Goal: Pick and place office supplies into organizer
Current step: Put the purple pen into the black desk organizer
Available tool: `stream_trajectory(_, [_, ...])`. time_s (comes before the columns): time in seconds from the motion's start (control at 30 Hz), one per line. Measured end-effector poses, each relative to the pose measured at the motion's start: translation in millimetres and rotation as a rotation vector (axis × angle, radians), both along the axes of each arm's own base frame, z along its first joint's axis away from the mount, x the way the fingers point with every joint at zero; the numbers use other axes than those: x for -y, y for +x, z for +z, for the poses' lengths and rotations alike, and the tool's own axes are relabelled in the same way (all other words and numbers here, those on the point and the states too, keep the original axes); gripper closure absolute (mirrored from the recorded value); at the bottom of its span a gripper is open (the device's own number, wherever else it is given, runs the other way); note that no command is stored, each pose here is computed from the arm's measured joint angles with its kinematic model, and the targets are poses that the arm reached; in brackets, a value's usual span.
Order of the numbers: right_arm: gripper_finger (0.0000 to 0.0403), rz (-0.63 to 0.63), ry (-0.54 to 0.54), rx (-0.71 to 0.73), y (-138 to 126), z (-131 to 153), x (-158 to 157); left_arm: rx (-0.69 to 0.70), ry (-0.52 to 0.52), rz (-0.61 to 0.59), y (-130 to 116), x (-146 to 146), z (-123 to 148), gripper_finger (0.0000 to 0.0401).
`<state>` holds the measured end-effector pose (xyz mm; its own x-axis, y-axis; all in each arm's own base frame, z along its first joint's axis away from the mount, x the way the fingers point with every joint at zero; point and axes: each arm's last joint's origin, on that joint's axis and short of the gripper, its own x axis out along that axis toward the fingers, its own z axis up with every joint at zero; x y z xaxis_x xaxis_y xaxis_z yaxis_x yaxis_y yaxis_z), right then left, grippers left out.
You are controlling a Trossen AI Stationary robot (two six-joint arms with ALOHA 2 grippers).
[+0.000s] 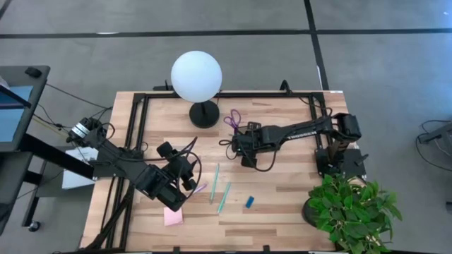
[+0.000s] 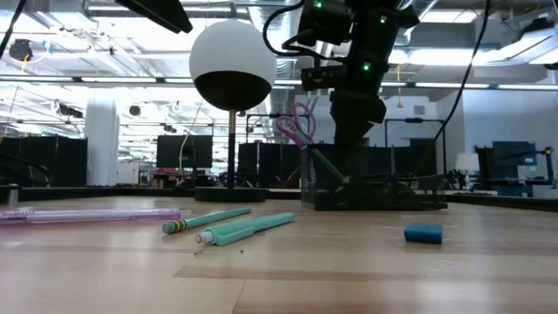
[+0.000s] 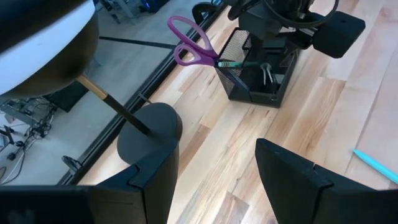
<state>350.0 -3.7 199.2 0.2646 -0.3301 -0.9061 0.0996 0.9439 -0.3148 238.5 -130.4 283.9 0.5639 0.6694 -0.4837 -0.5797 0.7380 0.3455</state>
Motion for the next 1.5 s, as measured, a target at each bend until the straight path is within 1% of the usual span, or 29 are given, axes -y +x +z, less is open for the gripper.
stream_trajectory(0.1, [0.0206, -0.003, 0.001, 0.012, 1, 0, 0, -0.005, -0.007, -0.001, 0, 0, 0, 0.0191])
stream_trajectory(0.17, [0.0201, -0.043, 0.016, 0.038, 2, 1, 0, -0.013, -0.022, -0.004, 0, 0, -1, 0.0191])
stream_trajectory(0.27, [0.0202, -0.121, 0.066, 0.084, 4, 5, -4, -0.022, -0.059, -0.003, 0, 1, -1, 0.0191])
stream_trajectory(0.33, [0.0206, -0.139, 0.126, 0.114, 8, 10, -8, -0.029, -0.076, -0.003, 0, 1, -2, 0.0191])
stream_trajectory(0.43, [0.0214, -0.126, 0.196, 0.133, 11, 15, -18, -0.047, -0.097, -0.006, 0, 0, -3, 0.0191])
stream_trajectory(0.57, [0.0223, -0.078, 0.171, 0.149, 13, 22, -31, -0.058, -0.181, 0.035, 4, -5, -5, 0.0191])
stream_trajectory(0.63, [0.0227, -0.052, 0.168, 0.138, 13, 27, -34, -0.070, -0.196, 0.054, 7, -6, -9, 0.0191])
stream_trajectory(0.7, [0.0231, -0.034, 0.158, 0.119, 11, 37, -30, -0.116, -0.207, 0.063, 10, -8, -14, 0.0191])
stream_trajectory(0.77, [0.0234, -0.046, 0.158, 0.147, 8, 53, -24, -0.193, -0.214, 0.065, 13, -9, -22, 0.0191])
stream_trajectory(0.83, [0.0238, -0.050, 0.160, 0.203, 1, 77, -19, -0.260, -0.220, 0.077, 16, -10, -30, 0.0191])
stream_trajectory(0.9, [0.0242, -0.016, 0.155, 0.313, -8, 108, -17, -0.296, -0.215, 0.067, 20, -7, -39, 0.0191])
stream_trajectory(0.97, [0.0244, 0.036, 0.147, 0.443, -21, 137, -17, -0.329, -0.198, 0.027, 26, 0, -48, 0.0191])
stream_trajectory(1.07, [0.0248, 0.084, 0.137, 0.656, -40, 178, -17, -0.304, -0.200, 0.019, 33, 6, -57, 0.0191])
stream_trajectory(1.13, [0.0249, 0.109, 0.124, 0.747, -53, 197, -18, -0.284, -0.188, 0.033, 33, 7, -58, 0.0191])
stream_trajectory(1.2, [0.0250, 0.122, 0.117, 0.796, -64, 209, -17, -0.284, -0.153, 0.069, 25, 4, -53, 0.0191])
stream_trajectory(1.27, [0.0250, 0.123, 0.122, 0.811, -72, 214, -17, -0.293, -0.129, 0.109, 9, -3, -39, 0.0191])
stream_trajectory(1.37, [0.0249, 0.118, 0.127, 0.805, -79, 216, -17, -0.281, -0.125, 0.160, -17, -16, -13, 0.0191])
stream_trajectory(1.43, [0.0248, 0.110, 0.129, 0.785, -79, 214, -16, -0.223, -0.136, 0.167, -35, -23, 5, 0.0191])
stream_trajectory(1.5, [0.0249, 0.093, 0.141, 0.752, -76, 208, -17, -0.120, -0.141, 0.139, -52, -27, 18, 0.0191])
